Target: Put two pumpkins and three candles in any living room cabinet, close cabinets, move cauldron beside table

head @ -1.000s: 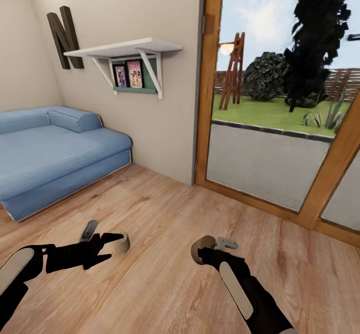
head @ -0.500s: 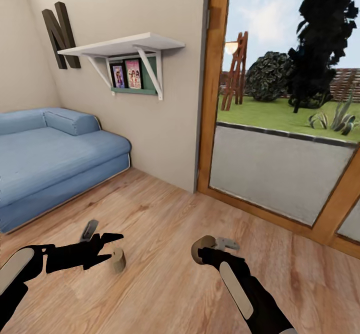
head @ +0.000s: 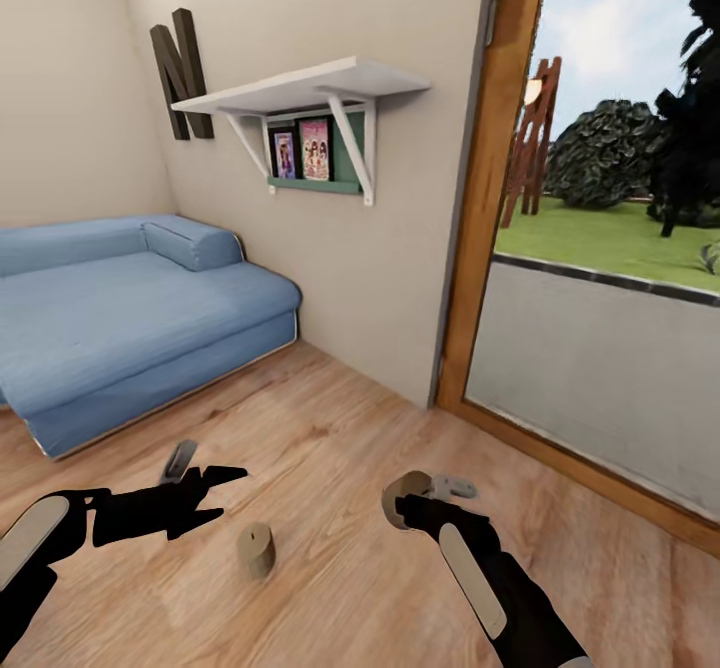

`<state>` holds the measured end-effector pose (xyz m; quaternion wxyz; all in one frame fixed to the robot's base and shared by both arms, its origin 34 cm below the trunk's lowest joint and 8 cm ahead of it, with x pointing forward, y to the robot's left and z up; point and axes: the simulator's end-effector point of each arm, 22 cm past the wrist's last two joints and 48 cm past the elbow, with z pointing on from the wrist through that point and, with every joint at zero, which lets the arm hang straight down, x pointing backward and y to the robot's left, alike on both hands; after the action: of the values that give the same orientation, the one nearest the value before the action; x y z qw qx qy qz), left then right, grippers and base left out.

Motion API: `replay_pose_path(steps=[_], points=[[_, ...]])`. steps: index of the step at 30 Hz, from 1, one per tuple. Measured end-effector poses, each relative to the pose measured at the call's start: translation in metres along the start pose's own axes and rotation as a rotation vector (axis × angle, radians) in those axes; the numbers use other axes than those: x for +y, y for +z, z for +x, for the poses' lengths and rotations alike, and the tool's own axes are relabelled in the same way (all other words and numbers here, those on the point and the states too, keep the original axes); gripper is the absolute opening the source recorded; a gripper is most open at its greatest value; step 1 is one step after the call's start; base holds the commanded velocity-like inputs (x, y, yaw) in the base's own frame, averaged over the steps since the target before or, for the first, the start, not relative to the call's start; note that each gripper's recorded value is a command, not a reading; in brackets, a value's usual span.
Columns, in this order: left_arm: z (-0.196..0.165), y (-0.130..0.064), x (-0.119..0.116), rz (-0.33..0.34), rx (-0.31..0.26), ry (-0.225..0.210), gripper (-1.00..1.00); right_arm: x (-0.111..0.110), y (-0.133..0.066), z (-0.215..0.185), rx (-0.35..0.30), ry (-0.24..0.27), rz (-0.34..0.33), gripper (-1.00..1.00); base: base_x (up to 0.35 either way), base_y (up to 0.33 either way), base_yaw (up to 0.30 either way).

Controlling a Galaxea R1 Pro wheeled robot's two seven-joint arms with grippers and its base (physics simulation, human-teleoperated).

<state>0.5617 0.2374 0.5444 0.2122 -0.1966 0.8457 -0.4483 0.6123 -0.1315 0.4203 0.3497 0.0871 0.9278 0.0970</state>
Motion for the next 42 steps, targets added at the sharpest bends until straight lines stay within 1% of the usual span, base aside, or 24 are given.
replay_pose_path(steps=[15, 18, 23, 42], points=[[-0.0001, -0.0002, 0.0002, 0.000, 0.000, 0.000, 1.00, -0.0006, -0.0004, -0.0011, -0.002, 0.001, 0.000, -1.00, 0.332, 0.000, 0.013], [-0.0001, -0.0003, 0.0001, 0.000, 0.000, 0.001, 1.00, -0.0001, -0.0003, -0.0008, -0.002, 0.000, -0.001, -1.00, 0.333, 0.000, 0.119], [0.0002, -0.0001, 0.0002, 0.000, 0.001, 0.001, 1.00, 0.0003, -0.0002, -0.0005, -0.001, 0.000, 0.000, -1.00, 0.296, 0.000, 0.255], [0.0014, 0.0020, 0.0014, -0.006, 0.002, 0.001, 1.00, 0.0004, 0.0004, 0.0006, 0.001, 0.000, 0.000, -1.00, 0.023, 0.000, 0.291]])
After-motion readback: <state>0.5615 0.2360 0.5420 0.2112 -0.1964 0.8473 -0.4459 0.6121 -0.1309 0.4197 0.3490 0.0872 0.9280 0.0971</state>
